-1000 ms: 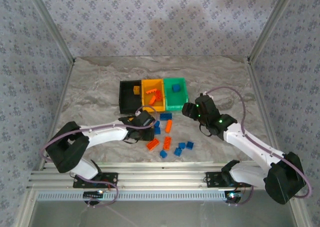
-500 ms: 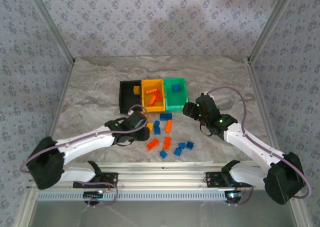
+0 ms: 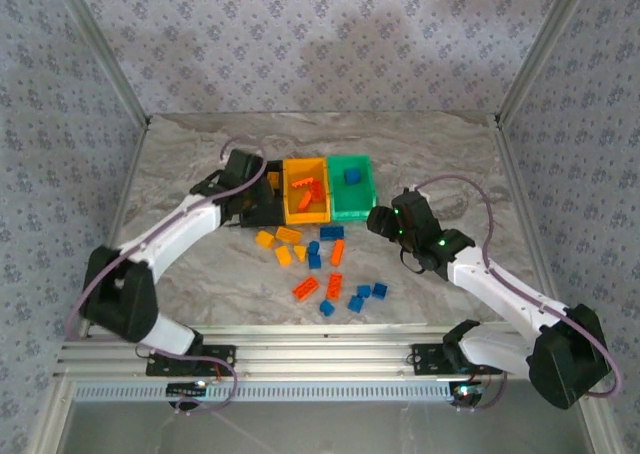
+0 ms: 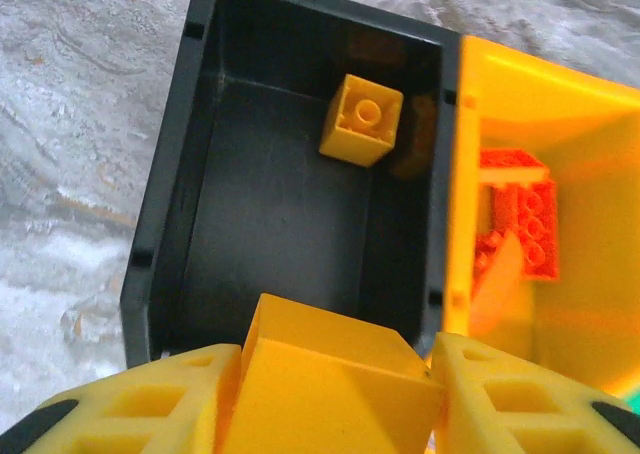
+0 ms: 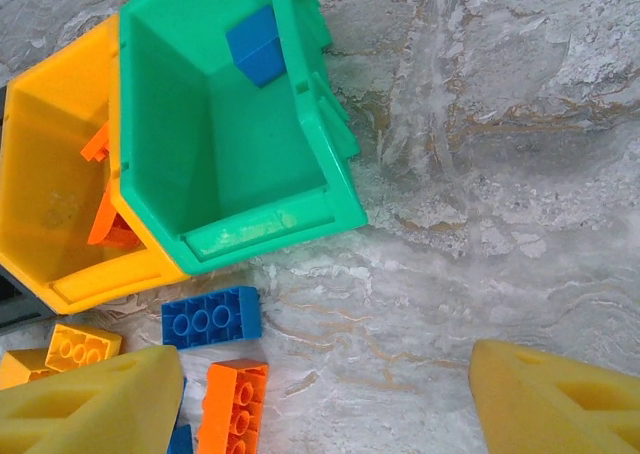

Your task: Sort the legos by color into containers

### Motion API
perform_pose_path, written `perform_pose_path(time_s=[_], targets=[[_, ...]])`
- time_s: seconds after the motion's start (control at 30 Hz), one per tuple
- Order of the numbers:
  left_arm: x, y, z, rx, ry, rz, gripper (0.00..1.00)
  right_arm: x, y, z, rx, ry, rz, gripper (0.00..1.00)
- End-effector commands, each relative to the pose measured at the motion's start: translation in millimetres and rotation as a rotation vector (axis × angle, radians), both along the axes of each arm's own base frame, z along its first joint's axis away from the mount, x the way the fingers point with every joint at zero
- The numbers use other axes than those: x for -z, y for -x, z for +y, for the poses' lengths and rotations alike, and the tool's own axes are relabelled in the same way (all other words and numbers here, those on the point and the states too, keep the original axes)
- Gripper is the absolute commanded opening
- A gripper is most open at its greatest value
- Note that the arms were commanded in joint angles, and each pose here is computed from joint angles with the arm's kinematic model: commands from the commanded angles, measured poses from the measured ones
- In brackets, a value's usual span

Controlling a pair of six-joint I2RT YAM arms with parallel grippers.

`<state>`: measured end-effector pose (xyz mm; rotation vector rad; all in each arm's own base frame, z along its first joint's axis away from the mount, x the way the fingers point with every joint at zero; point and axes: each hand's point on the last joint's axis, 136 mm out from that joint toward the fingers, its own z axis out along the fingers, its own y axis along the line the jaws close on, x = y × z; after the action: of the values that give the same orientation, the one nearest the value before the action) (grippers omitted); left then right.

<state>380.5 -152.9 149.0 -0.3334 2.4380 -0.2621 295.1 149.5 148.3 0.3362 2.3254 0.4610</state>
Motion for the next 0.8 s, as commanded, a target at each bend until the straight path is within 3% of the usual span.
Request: perform_pose_path(time_s=[0.0,0.13,0.27,0.47,0.6,0.7,0.77], targets=[[-4,-31,1,-0.014,-0.052,-0.02,0.43,8,6,-8,0.02,0.011,0.031,0.77],[1,-54,0,-0.027,-0.074,-0.002,0.47,12,10,-7,0.012,0.004,0.042,0.78],[5,-62,-3,-0.024,-0.091,0.023,0.64,16,14,-6,0.0,-0.002,0.067,0.78],[-24,-59,-17,0.012,-0.015,-0.025,0.79,24,23,-4,-0.017,-0.01,0.104,0.78],[-63,-35,-38,0.085,0.083,-0.105,0.85,33,32,0,-0.04,-0.015,0.138,0.78],[-83,-1,-58,0.169,0.132,-0.16,0.99,45,43,3,-0.069,0.009,0.181,0.77],[-86,26,-71,0.228,0.148,-0.175,1.0,56,53,4,-0.086,0.032,0.219,0.77]])
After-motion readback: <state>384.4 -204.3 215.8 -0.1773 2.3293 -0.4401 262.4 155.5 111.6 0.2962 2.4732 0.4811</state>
